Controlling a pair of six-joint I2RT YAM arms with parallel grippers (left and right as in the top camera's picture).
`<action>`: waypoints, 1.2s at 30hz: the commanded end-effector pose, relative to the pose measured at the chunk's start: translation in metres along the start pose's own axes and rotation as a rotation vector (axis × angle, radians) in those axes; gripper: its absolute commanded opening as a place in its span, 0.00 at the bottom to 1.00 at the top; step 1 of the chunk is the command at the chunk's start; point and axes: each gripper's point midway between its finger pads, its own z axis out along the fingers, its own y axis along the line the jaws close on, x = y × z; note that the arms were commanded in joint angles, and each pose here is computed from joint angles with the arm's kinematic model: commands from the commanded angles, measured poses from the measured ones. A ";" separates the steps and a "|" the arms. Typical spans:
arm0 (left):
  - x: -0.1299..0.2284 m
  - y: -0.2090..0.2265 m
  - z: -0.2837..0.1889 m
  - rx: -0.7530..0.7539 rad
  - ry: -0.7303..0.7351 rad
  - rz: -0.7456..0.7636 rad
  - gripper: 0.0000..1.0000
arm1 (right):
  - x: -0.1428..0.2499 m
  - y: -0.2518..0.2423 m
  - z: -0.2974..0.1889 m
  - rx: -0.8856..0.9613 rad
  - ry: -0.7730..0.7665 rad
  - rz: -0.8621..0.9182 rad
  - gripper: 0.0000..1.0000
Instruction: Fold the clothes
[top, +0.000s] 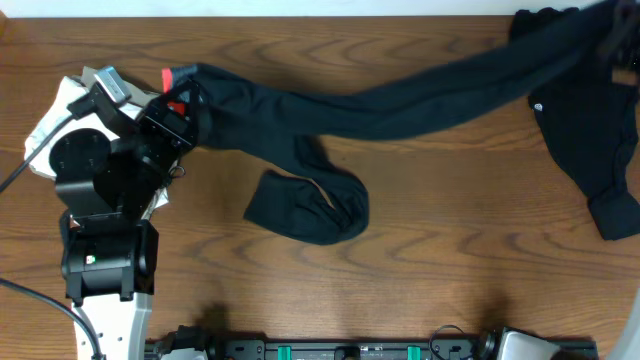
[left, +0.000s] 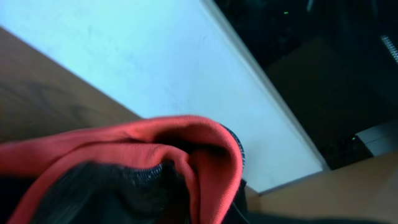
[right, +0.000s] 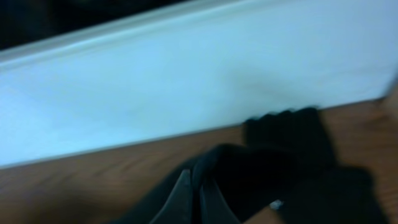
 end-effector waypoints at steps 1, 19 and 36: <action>-0.005 0.004 0.001 -0.032 -0.019 -0.002 0.06 | 0.047 0.045 -0.013 -0.228 0.180 0.015 0.01; -0.032 0.008 0.030 -0.007 -0.118 0.061 0.06 | 0.193 0.150 -0.147 -0.719 0.701 -0.246 0.32; -0.004 0.015 0.023 -0.033 0.006 0.026 0.06 | 0.251 0.154 0.022 -0.562 0.928 -0.226 0.47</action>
